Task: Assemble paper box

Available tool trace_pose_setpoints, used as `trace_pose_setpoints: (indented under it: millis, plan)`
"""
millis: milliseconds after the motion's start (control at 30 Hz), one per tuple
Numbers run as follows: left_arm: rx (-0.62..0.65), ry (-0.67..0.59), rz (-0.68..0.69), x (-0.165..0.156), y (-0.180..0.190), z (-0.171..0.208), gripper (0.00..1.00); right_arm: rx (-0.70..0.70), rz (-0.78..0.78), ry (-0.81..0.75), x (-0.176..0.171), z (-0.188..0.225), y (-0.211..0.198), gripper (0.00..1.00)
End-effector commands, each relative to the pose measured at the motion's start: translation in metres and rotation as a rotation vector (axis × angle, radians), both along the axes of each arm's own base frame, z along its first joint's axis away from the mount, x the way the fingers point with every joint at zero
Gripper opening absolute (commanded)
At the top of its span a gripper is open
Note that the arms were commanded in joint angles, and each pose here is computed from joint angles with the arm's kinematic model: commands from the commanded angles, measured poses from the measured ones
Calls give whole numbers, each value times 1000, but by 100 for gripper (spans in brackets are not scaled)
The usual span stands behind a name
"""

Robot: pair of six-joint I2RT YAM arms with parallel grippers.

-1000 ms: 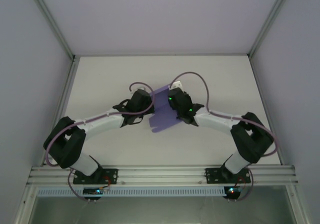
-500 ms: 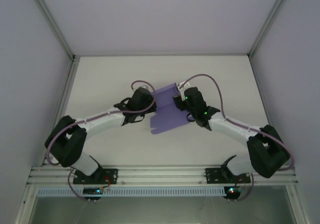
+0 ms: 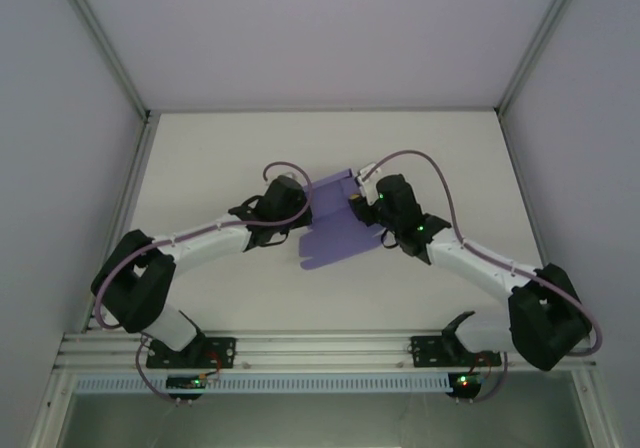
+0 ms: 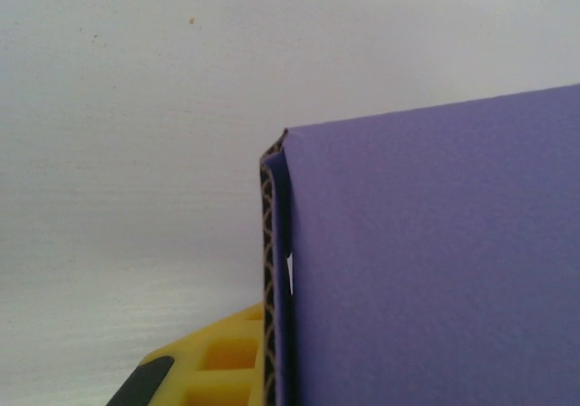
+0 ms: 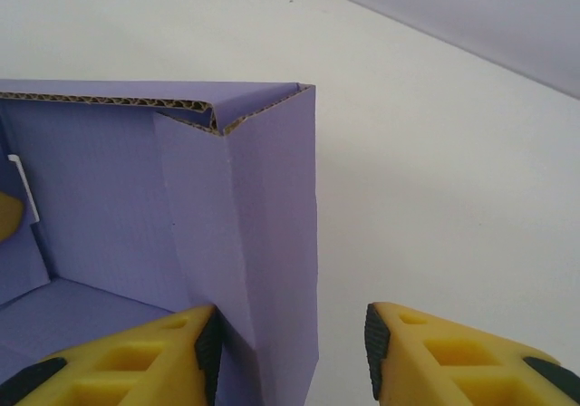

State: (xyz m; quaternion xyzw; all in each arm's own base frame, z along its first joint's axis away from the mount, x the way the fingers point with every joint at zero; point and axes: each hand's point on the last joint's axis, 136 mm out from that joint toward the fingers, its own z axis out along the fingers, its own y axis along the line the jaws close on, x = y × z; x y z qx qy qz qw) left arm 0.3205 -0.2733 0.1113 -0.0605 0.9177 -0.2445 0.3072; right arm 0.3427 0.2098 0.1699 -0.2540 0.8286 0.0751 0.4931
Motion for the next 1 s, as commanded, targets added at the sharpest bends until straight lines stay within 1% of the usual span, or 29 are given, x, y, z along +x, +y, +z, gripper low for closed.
trace_pose_setpoints:
  millis: [0,100,133,200,233,267,300,367,400,500,633,733,833,967]
  plan:
    - [-7,-27,-48,1,-14,14,0,-30,-8,26,11,-4,1,46]
    - [-5,-27,-54,-1,-16,15,0,-49,-54,11,22,-2,-2,34]
    - [-7,-30,-56,-1,-17,17,0,-53,-53,16,24,-4,-2,34]
    - [-6,-33,-60,-2,-18,17,0,-42,-35,31,26,-6,2,36]
    - [-7,-32,-62,-2,-19,17,0,-40,-30,33,27,-6,4,35]
    - [-5,-32,-61,-3,-19,17,0,-43,-34,38,28,-8,4,31]
    - [-5,-30,-57,-2,-18,17,0,-51,-48,39,30,-8,2,24]
    - [-2,-30,-54,-3,-18,17,0,-71,-90,41,34,-10,-5,4]
    - [2,-29,-49,-3,-17,17,0,-100,-132,33,37,-11,-13,0]
    - [28,-25,-23,-3,-12,16,0,-208,-278,8,47,-11,-40,0]
    - [61,-28,18,-3,0,17,0,-461,-457,-41,53,-8,-79,0]
    - [72,-28,48,-3,8,18,0,-604,-581,-83,56,0,-104,0]
    - [71,-34,59,-2,11,22,0,-724,-670,-132,61,7,-119,0]
    - [81,-31,71,-1,14,21,0,-838,-734,-172,68,11,-130,0]
